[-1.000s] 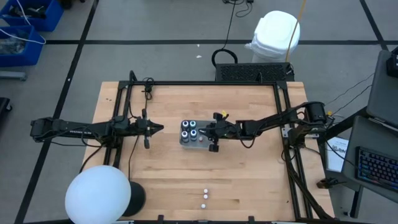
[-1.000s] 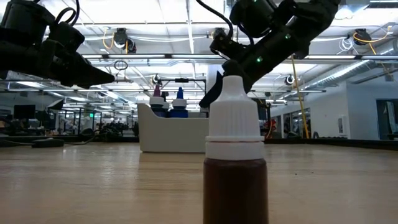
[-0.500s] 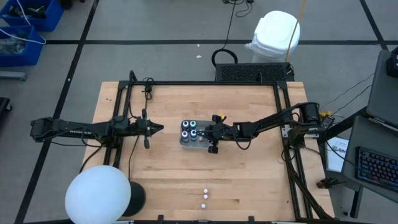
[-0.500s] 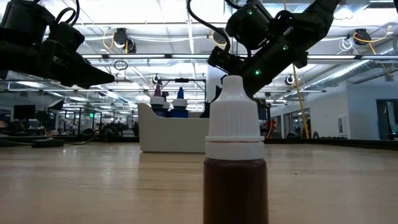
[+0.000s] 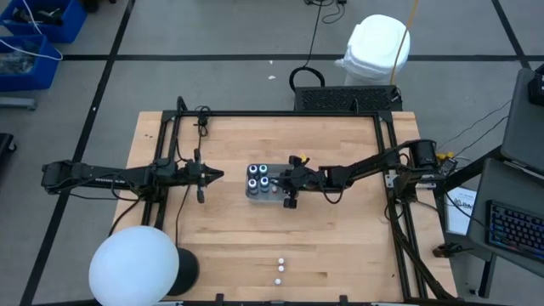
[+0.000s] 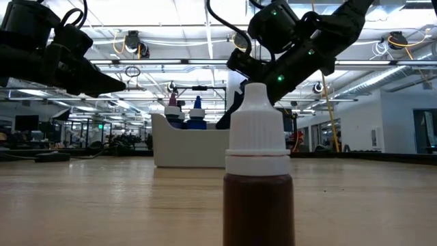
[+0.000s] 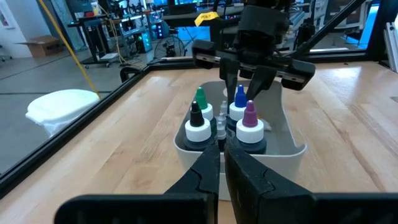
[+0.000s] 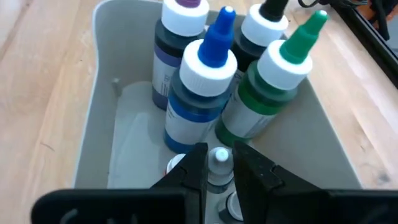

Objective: Pick & Place food coloring
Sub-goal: Put the small black food coloring bottle into the gray bin

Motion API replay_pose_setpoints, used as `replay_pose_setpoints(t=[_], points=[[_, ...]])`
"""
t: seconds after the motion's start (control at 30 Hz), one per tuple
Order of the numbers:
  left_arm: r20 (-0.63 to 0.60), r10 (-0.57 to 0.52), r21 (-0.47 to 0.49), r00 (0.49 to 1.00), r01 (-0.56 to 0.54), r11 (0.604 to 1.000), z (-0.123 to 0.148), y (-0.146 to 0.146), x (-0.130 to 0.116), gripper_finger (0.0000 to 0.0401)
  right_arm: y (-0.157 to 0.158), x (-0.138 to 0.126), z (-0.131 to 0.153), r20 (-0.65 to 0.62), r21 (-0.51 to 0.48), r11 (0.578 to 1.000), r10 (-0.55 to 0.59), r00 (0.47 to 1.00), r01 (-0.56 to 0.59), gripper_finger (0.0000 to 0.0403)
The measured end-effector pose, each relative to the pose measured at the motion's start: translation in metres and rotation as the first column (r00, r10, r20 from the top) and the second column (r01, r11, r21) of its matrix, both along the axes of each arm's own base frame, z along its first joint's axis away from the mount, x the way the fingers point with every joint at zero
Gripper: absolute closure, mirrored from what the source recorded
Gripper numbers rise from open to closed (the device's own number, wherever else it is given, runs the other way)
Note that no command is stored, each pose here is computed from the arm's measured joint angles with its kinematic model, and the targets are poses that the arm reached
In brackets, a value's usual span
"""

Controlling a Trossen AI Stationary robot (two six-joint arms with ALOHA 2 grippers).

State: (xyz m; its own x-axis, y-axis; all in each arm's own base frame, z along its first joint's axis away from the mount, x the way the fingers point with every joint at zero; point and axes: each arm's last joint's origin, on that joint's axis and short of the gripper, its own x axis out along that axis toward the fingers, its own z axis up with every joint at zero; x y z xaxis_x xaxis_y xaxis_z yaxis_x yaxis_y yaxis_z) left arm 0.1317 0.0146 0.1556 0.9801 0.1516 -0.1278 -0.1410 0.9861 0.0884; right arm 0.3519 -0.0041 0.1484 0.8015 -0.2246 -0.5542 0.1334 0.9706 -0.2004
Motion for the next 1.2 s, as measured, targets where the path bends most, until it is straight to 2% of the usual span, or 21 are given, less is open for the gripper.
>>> replay_pose_setpoints(t=[0.5,0.83,0.93,1.2], points=[[-0.003,-0.002,0.014,1.0,0.002,1.0,0.0,0.0,0.0,0.037,-0.003,-0.001,-0.002,-0.017,0.016,1.0,-0.019,1.0,0.019,0.0355],[-0.005,-0.002,0.014,1.0,0.002,1.0,0.0,0.0,0.0,0.037,-0.002,0.003,0.018,0.115,-0.002,1.0,0.016,0.993,-0.016,0.0355],[-0.01,-0.003,0.025,1.0,0.003,1.0,-0.001,0.0,0.0,0.037,0.0,0.003,0.017,0.108,0.018,0.999,0.046,0.993,-0.048,0.0355],[-0.011,-0.005,0.035,1.0,0.005,0.999,-0.001,0.0,0.0,0.037,0.0,0.002,0.011,0.07,0.041,0.999,0.028,0.997,-0.031,0.0355]])
